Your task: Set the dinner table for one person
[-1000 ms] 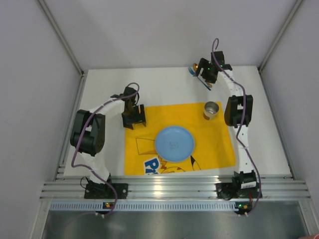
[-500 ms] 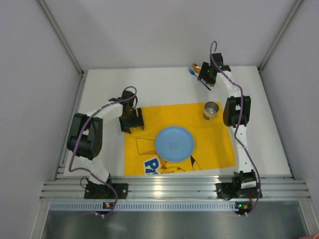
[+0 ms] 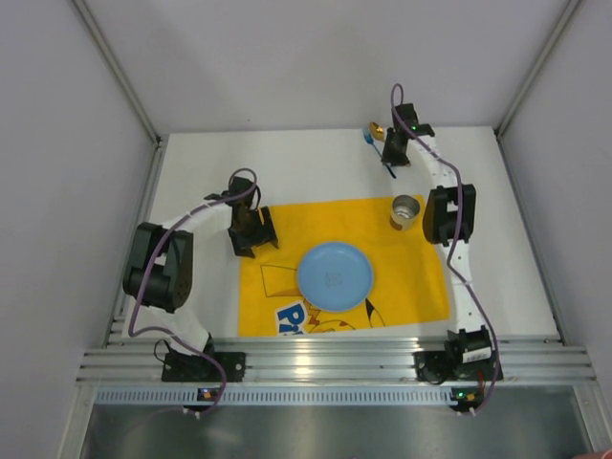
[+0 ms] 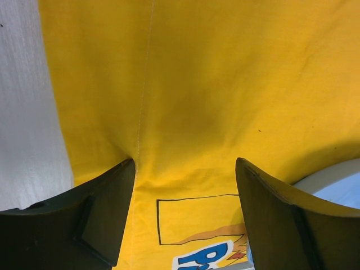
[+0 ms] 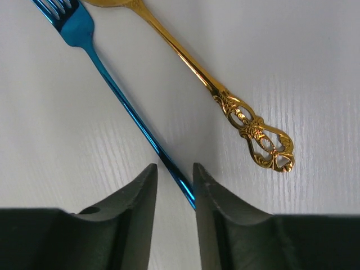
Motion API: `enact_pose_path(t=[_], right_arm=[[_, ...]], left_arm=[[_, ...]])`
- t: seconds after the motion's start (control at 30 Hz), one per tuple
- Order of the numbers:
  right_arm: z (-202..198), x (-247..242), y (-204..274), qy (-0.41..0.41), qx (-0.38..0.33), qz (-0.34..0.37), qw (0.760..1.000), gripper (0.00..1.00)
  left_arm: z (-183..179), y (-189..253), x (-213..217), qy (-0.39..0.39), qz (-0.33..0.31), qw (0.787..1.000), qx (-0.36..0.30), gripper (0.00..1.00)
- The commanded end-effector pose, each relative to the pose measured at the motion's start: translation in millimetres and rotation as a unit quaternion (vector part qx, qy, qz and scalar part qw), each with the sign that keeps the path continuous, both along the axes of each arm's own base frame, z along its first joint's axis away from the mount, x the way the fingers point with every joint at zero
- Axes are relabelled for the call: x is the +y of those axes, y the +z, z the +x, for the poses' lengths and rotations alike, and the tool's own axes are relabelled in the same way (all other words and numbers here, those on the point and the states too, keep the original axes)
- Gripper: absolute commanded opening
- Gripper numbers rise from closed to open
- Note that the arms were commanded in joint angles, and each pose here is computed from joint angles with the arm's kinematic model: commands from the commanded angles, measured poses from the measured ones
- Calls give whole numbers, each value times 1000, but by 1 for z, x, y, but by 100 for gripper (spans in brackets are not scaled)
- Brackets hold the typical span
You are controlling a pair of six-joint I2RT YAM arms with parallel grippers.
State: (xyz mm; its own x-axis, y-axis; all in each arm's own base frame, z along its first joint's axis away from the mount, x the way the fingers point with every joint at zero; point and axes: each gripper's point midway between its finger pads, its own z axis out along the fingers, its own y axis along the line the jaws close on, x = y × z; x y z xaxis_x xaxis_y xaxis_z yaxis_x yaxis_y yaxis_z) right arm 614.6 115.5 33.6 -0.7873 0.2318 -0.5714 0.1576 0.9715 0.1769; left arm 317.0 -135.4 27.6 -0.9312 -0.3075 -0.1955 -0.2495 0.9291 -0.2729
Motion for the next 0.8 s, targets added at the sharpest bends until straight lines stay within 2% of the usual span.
enact_pose_path(t=[0.0, 0.07, 0.1, 0.3, 0.37, 0.47, 0.5, 0.6, 0.77], right_arm=[[-67, 9, -53, 22, 140, -32, 989, 28], [-72, 19, -56, 40, 150, -45, 987, 18], [-73, 23, -54, 43, 148, -45, 987, 18], [-74, 35, -53, 58, 140, -68, 986, 39], [-74, 33, -57, 63, 142, -78, 985, 40], [-75, 33, -62, 68, 142, -94, 983, 34], [-74, 32, -63, 69, 140, -101, 982, 22], [-75, 33, -62, 68, 136, -120, 981, 3], [-73, 28, -67, 71, 137, -124, 980, 0]], left_arm=[[7, 10, -11, 12, -37, 999, -30, 77], [7, 8, -11, 10, -40, 999, -33, 77], [7, 7, -11, 7, -39, 999, -34, 77], [8, 2, -10, -6, -37, 999, -34, 77], [11, 4, -9, -11, -38, 998, -38, 77], [14, 4, -8, -14, -36, 998, -40, 77], [15, 4, -7, -13, -36, 998, -41, 77], [16, 3, -5, -12, -36, 998, -44, 76], [13, 1, -3, -17, -41, 998, -43, 76]])
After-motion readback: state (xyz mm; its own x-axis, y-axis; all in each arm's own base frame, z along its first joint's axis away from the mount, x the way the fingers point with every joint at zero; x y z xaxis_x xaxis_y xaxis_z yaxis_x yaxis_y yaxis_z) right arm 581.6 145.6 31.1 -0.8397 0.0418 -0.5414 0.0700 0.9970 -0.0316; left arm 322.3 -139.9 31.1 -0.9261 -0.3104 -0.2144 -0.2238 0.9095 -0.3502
